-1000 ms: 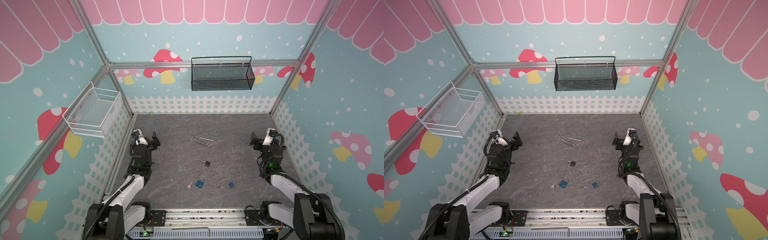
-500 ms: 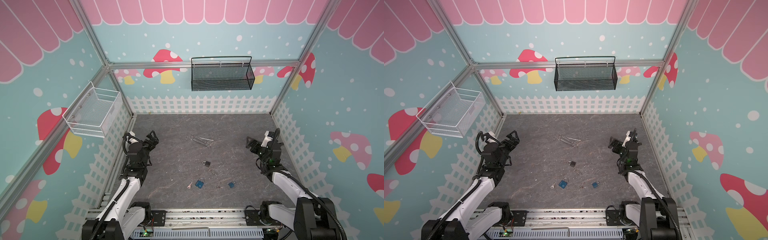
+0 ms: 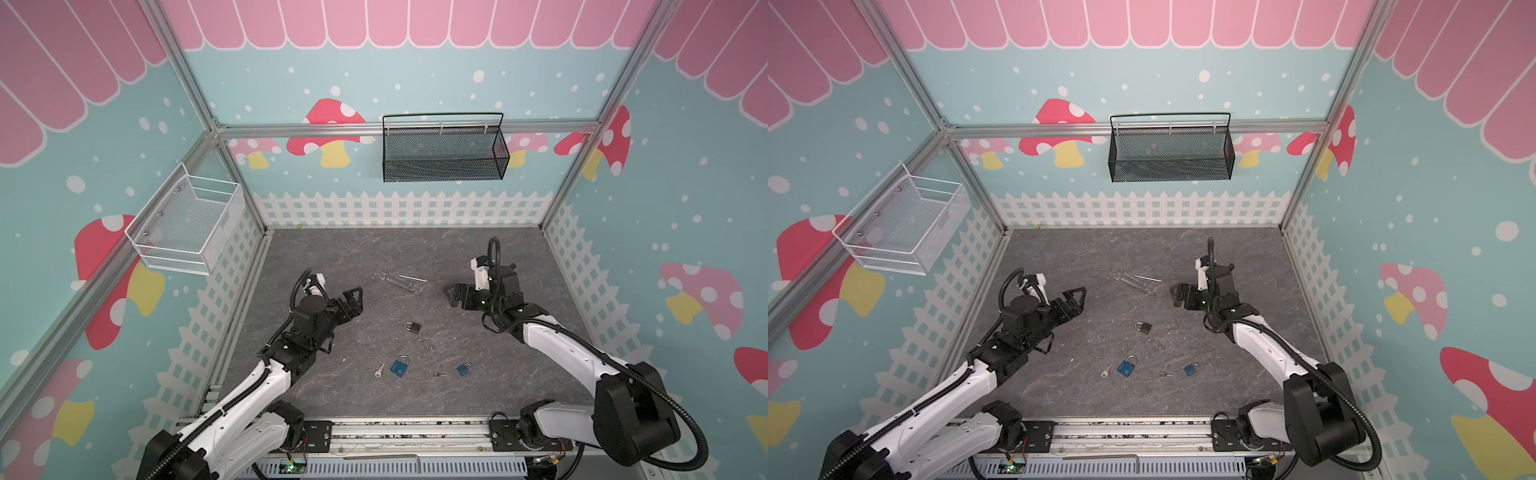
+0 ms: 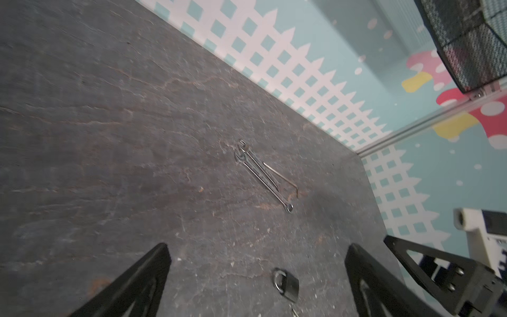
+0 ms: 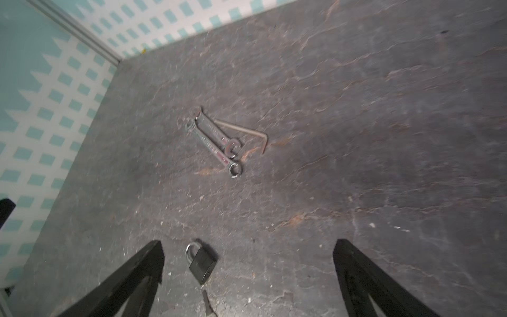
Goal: Unlock with the key
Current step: 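Reach the right gripper to the silver key ring while the left arm advances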
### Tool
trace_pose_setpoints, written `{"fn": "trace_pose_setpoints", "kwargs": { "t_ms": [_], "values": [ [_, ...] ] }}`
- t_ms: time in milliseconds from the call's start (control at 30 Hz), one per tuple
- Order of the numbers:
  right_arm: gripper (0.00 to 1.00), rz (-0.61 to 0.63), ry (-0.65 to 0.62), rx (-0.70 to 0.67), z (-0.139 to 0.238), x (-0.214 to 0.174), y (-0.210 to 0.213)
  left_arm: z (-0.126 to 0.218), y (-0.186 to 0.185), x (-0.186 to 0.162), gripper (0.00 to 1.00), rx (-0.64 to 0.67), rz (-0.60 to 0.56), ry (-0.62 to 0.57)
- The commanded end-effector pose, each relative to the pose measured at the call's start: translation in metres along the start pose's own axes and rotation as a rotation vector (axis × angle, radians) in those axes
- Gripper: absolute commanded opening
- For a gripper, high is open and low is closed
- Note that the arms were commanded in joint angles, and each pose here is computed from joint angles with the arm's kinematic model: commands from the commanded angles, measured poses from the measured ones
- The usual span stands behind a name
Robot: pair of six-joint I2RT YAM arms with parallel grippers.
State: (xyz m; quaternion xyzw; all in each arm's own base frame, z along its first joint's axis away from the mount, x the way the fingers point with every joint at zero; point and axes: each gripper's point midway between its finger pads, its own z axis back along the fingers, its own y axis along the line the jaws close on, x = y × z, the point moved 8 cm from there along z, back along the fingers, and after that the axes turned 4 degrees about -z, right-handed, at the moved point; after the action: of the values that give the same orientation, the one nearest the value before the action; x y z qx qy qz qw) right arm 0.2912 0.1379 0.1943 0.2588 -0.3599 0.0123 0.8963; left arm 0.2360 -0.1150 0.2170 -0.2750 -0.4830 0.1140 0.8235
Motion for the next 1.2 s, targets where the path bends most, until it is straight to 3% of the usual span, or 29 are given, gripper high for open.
{"fn": "trace_pose_setpoints", "kwargs": {
  "t_ms": [0,133,433,700,1167],
  "values": [
    [0.95,0.068,0.179,-0.037,-0.008,-0.03,0.015,0.001,-0.01,-0.01,1.0,0.03,-0.007,0.026],
    [0.93,0.13,0.285,-0.05,-0.017,-0.059,0.034,0.001,-0.017,-0.028,1.0,0.012,-0.006,0.072],
    [0.76,0.131,0.43,-0.105,-0.03,-0.099,0.041,0.002,-0.015,-0.054,1.0,0.049,0.03,0.113],
    [0.58,0.105,0.484,-0.086,-0.03,-0.118,0.038,-0.005,-0.021,-0.066,1.0,0.03,0.011,0.144],
    [0.39,0.111,0.525,-0.082,-0.041,-0.132,0.031,-0.009,-0.025,-0.07,1.0,0.024,0.028,0.152]
  ]
}}
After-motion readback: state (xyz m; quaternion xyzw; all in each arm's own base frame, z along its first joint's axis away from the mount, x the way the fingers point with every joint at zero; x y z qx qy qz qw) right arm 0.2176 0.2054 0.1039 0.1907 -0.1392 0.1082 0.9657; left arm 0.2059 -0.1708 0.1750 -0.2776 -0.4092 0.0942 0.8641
